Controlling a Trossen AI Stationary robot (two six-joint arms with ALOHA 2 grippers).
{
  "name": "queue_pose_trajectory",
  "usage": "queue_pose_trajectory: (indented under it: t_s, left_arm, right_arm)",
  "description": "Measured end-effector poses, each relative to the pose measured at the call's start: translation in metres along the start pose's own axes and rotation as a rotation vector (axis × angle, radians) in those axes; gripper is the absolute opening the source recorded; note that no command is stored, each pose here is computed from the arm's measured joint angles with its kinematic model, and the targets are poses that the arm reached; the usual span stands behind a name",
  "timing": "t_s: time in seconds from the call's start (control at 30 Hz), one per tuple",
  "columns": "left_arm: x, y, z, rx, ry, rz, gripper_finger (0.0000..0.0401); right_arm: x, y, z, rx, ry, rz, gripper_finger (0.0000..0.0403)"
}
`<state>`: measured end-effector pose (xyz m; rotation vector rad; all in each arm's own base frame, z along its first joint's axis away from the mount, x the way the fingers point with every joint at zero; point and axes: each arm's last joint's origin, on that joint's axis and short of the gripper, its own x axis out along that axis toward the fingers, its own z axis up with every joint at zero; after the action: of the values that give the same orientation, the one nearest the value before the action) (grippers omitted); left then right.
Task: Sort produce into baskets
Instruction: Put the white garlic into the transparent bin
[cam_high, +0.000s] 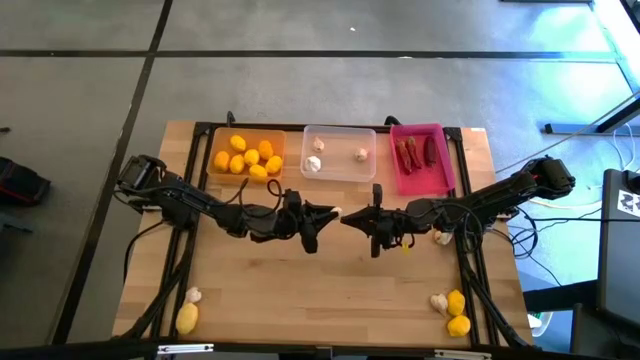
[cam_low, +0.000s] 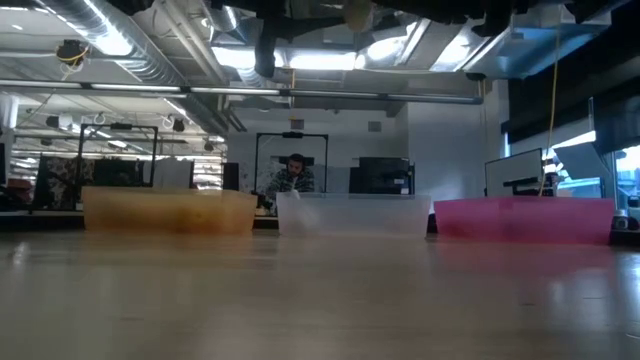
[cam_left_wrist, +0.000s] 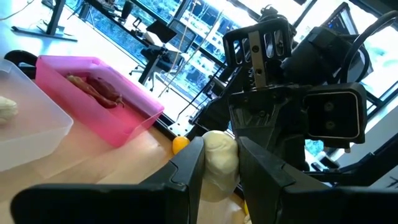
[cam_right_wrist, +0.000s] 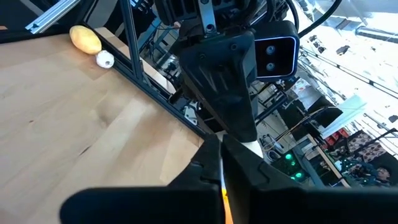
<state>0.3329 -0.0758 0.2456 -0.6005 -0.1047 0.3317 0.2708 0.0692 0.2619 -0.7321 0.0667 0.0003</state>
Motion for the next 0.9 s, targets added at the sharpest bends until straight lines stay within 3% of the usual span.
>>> queue_pose_trajectory:
  t_s: [0.2,0.5,0.77,0.9]
  left_arm:
    - [0.0,0.0,0.0,0.013,0.0,0.001,0.01]
    - [-0.002,-0.001,-0.001,0.129,0.052,-0.033,0.0184]
    - [-0.016,0.001,-0.001,0.307,0.199,0.013,0.0207]
    - [-0.02,0.008,-0.006,0.324,0.28,0.073,0.0207]
  right_arm:
    - [0.0,0.0,0.0,0.002,0.001,-0.001,0.0004]
    - [0.0,0.0,0.0,0.029,0.01,-0.012,0.0002]
    - [0.0,-0.004,-0.003,0.06,0.112,-0.139,0.0004]
    - [0.0,-0.008,-0.007,0.058,0.174,-0.214,0.0004]
